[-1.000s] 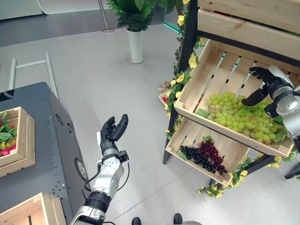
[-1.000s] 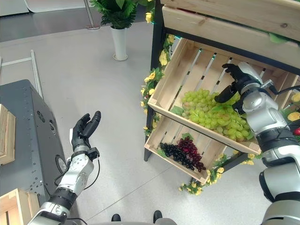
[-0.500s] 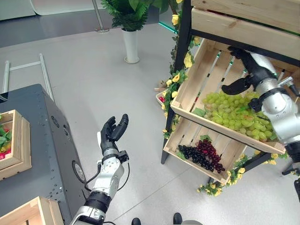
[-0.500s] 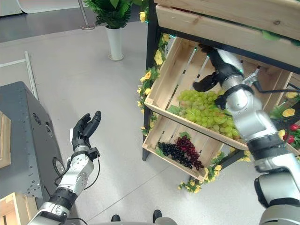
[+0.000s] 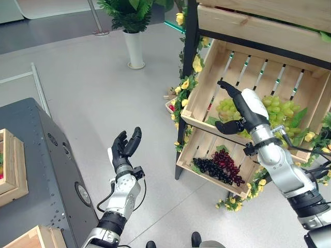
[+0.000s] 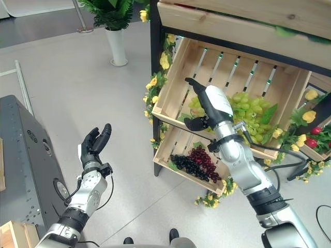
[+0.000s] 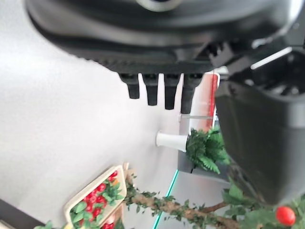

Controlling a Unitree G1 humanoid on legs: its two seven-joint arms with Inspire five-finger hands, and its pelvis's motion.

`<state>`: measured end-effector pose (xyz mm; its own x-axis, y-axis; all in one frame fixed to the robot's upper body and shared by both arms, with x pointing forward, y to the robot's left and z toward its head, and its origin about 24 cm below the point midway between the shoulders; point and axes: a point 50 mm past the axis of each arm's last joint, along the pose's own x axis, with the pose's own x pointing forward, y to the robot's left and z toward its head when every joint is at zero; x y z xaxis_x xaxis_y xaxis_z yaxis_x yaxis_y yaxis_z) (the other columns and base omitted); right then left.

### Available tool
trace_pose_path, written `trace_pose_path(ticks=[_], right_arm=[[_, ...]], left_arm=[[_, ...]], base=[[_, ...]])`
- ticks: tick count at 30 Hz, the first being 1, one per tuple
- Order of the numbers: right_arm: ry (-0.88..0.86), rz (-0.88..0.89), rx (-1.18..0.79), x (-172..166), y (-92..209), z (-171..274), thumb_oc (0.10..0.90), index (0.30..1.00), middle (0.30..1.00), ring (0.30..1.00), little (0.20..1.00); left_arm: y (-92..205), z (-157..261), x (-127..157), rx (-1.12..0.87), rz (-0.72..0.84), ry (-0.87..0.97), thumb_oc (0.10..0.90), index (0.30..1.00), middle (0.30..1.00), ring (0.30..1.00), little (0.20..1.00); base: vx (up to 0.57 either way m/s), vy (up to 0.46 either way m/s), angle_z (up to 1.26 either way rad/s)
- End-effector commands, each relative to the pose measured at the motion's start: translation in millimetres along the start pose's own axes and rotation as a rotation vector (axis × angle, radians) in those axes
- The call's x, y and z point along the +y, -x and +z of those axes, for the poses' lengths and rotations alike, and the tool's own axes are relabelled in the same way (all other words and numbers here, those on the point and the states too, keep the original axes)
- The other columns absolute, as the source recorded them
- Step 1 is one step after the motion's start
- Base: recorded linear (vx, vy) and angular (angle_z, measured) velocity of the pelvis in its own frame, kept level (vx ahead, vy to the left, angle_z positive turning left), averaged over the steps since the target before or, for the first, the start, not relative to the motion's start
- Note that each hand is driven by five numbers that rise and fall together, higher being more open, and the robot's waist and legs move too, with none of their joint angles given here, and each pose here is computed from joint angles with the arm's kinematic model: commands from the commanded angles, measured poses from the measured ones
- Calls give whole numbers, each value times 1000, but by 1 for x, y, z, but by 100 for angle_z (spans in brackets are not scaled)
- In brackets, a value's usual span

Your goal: Pick up the fruits from the basket on one side to the basket on the other side

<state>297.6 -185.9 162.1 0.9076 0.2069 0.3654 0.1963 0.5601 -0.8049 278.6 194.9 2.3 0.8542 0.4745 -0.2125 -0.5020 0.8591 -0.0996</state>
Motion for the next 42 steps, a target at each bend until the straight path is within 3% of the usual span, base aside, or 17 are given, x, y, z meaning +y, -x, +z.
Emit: trace_pose_path(ticks=[1, 7, 14, 23, 32, 42], right_arm=[[71, -377, -284, -52, -5, 40, 800, 900, 900, 900, 900], [23, -423, -415, -41, 17, 55, 800, 900, 900, 900, 900], [-102, -272, -534, 0, 42, 68, 800, 900, 900, 900, 900], [-182, -101, -600, 52, 60, 72, 800, 900, 900, 900, 900], [-205, 88, -479, 110, 93, 45, 800, 900, 900, 900, 900], [-226, 306, -263, 146, 110, 17, 800, 900, 900, 900, 900]], left_arm=[[-1, 39, -26, -241, -85, 36, 800, 900, 900, 900, 900], [4, 30, -22, -237, -69, 42, 800, 900, 900, 900, 900], [13, 21, -20, -287, -83, 6, 800, 900, 900, 900, 900], [26, -9, -16, -307, -104, -178, 800, 900, 900, 900, 900], [51, -51, 5, -290, -52, -376, 800, 900, 900, 900, 900], [42, -65, 20, -185, -74, -450, 800, 900, 900, 900, 900]], base=[[1, 3, -5], [1, 3, -7], [4, -7, -2], [-15, -50, 2], [12, -51, 11], [-15, -8, 20]])
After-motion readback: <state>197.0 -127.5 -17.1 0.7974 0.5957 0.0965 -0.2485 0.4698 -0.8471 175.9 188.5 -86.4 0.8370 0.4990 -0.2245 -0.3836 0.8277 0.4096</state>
